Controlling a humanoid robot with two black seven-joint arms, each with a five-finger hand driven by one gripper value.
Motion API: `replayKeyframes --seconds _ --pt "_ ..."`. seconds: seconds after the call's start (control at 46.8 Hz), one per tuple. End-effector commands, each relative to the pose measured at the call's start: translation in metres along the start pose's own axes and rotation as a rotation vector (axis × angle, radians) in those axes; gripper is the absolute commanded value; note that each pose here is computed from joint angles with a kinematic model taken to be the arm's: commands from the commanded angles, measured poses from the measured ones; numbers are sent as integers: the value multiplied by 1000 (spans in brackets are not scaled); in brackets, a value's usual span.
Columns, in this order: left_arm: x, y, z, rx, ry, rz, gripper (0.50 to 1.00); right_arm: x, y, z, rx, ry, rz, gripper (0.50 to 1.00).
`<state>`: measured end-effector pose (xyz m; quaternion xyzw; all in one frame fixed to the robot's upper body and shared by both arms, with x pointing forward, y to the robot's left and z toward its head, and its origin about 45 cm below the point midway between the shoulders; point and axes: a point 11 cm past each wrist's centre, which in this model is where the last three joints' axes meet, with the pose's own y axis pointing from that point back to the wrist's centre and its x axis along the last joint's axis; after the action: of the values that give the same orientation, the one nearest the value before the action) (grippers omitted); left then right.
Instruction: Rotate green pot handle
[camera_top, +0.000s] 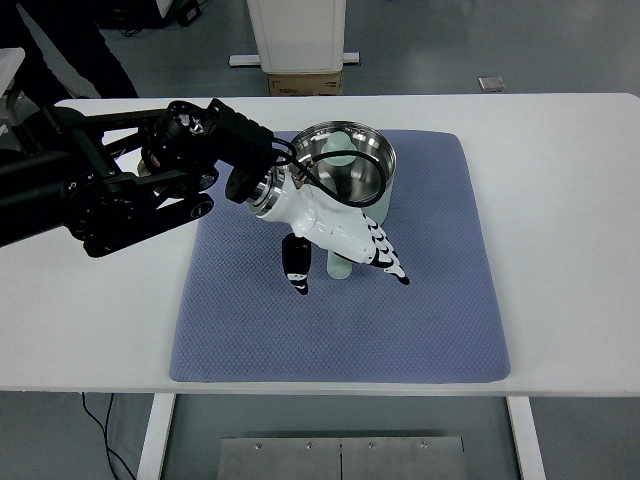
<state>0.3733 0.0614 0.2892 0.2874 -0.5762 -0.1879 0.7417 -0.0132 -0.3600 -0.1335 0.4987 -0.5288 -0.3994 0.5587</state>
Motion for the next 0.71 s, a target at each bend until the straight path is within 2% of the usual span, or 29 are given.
replayKeyframes --seconds 0.0,0.278,0.684 --pt "-2 0 -4 19 -15 -10 1000 -1 0 0 1 0 -2 1000" --pt "-7 0 -9 47 -64 -39 1000 -1 0 0 1 0 -2 1000" --pt "-21 -13 -3 19 -75 -62 1000 0 0 0 0 1 0 1000"
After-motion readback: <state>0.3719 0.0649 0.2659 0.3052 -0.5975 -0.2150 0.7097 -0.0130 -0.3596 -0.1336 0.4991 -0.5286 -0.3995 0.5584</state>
